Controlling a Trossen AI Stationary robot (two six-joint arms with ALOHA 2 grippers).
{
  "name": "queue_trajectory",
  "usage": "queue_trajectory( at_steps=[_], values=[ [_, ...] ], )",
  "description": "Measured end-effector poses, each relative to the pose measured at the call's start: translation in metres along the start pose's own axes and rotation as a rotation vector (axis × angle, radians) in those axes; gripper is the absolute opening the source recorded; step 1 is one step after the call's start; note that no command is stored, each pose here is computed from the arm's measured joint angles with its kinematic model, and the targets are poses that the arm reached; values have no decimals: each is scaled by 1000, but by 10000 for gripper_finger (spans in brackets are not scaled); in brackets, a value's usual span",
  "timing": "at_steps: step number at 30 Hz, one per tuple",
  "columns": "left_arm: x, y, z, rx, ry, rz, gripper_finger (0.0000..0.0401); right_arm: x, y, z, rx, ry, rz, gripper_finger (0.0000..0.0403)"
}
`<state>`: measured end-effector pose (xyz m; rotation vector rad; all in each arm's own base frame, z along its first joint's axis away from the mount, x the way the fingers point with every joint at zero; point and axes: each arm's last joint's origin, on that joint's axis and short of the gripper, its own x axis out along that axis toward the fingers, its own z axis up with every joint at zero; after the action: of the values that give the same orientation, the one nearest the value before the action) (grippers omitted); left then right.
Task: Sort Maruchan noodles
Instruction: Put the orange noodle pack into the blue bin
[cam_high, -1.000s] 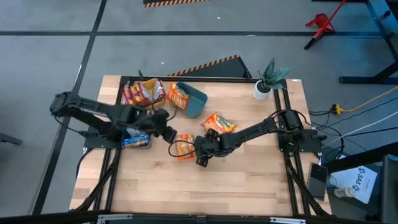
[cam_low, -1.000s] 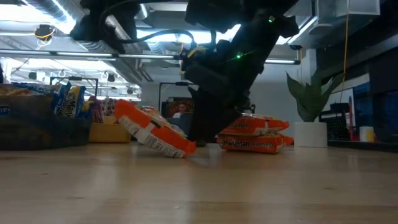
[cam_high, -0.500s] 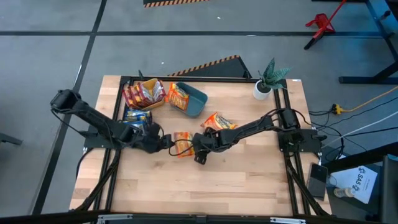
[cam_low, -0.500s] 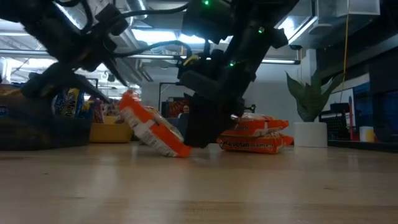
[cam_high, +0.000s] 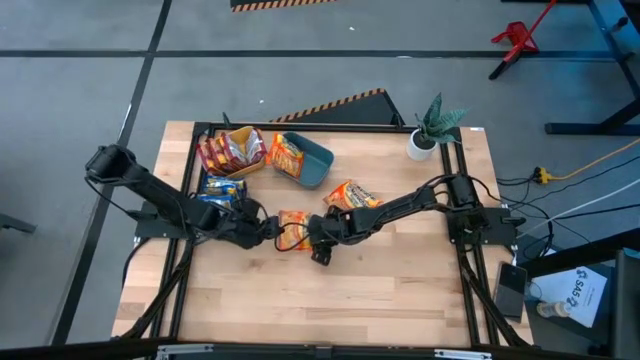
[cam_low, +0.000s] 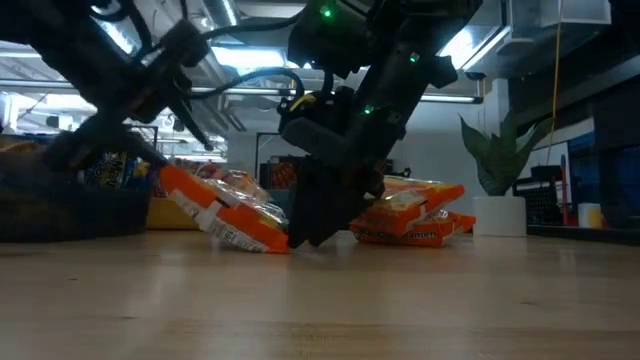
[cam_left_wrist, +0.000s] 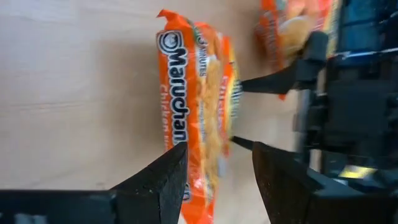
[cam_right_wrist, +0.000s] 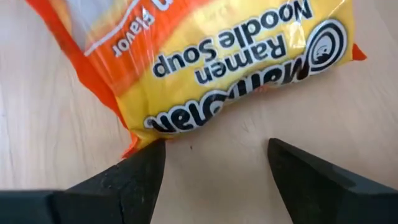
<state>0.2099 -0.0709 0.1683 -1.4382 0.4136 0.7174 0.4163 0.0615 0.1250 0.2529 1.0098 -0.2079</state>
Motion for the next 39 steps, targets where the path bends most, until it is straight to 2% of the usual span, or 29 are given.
queue_trajectory(
  at_steps=[3, 7, 13, 17, 23, 28, 32, 39],
  values=[
    [10, 7, -1, 38, 12, 63, 175, 0, 0, 0, -5, 2, 3, 280],
    [22, 12, -5, 27, -5, 93, 175, 0, 0, 0, -8, 3, 3, 280],
    [38, 10, -12, -24, 22, 39, 175, 0, 0, 0, -8, 5, 5, 280],
    [34, 4, -14, 5, 53, -19, 175, -5, 2, 1, -16, 13, 51, 280],
    [17, -5, -9, 53, 58, -71, 175, -44, 1, 6, -42, 43, 57, 280],
    [14, -8, -7, 61, 55, -85, 175, -68, 14, 23, -114, -154, 76, 280],
    [13, -4, -8, 77, 50, -55, 175, -50, 18, 25, -132, -199, 122, 280],
    [13, 6, -7, 97, 29, 35, 175, -17, 17, 15, -134, -170, 86, 280]
  ],
)
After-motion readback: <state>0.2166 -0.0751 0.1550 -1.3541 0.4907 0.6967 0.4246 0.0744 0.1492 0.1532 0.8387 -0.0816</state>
